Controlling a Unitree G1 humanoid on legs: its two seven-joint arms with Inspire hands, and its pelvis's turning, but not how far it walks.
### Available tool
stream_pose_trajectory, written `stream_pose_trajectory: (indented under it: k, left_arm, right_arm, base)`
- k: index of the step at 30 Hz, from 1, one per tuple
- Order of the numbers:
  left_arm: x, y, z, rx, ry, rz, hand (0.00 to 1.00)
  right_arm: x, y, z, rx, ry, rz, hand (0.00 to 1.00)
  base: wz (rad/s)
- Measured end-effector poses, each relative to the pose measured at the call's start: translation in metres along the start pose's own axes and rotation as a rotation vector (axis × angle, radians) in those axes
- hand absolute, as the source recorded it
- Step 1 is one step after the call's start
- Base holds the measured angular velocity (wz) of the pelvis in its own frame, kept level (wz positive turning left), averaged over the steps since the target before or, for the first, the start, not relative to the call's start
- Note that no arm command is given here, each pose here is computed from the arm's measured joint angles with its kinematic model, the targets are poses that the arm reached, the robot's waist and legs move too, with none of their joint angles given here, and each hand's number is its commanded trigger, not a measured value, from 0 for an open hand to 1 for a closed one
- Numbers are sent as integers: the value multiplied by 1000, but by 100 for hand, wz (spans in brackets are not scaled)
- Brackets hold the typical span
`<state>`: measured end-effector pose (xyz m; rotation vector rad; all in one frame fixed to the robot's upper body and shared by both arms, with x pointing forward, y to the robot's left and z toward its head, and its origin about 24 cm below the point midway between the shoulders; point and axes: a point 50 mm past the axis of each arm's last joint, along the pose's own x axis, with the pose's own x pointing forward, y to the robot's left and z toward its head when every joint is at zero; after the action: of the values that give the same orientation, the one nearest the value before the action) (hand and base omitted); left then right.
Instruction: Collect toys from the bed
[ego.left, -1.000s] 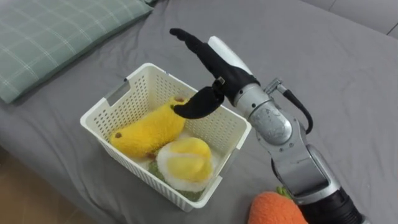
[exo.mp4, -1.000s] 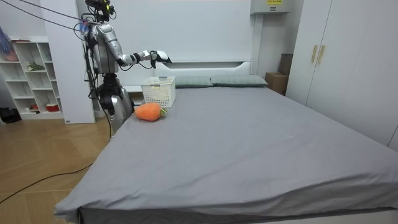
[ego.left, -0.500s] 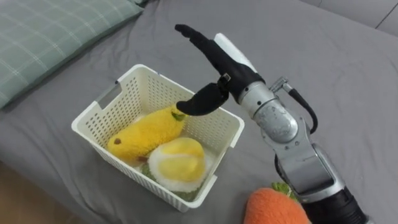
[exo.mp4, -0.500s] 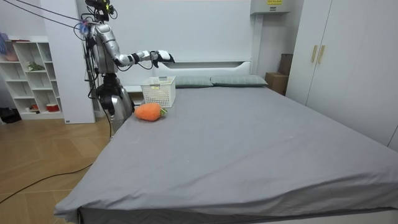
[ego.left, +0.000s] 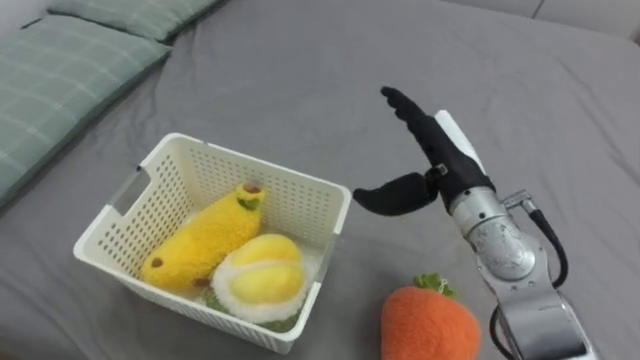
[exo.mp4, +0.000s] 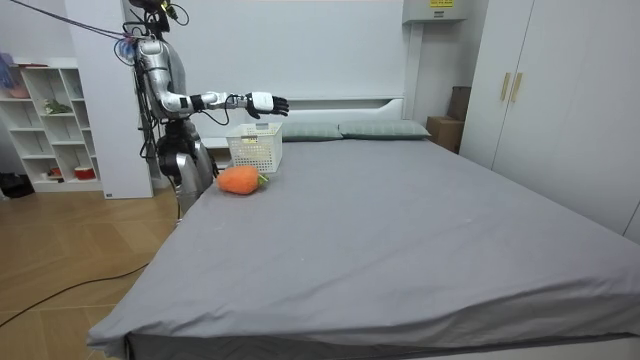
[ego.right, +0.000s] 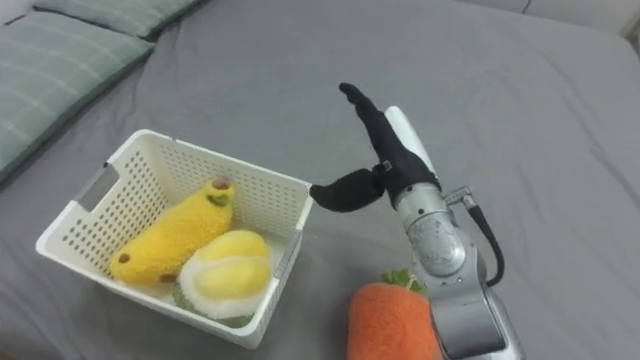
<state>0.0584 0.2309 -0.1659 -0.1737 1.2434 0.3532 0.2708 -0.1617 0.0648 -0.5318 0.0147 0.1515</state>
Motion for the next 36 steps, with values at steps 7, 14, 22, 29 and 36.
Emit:
stream_pose_trajectory:
  k: [7,14,22,29,36]
  left_arm:
    - [-2,5,-3,-5,-11,10,0]
    - [-3,6,-3,-7,-18,13,0]
    - [-3,4,-6,-18,-12,9,0]
    - [-3,4,-6,-20,-15,8,0]
    - [-3,0,-9,-22,-6,2,0]
  right_arm:
    - [-16,-2,-26,89,91,-28,0]
    - [-30,4,-49,161,171,-37,0]
    - [-40,13,-72,172,273,-23,0]
    - [-42,15,-76,169,287,-21,0]
    - [-60,36,-120,146,483,55,0]
  base:
    - [-5]
    - [-1]
    - [0]
    - [0]
    - [3]
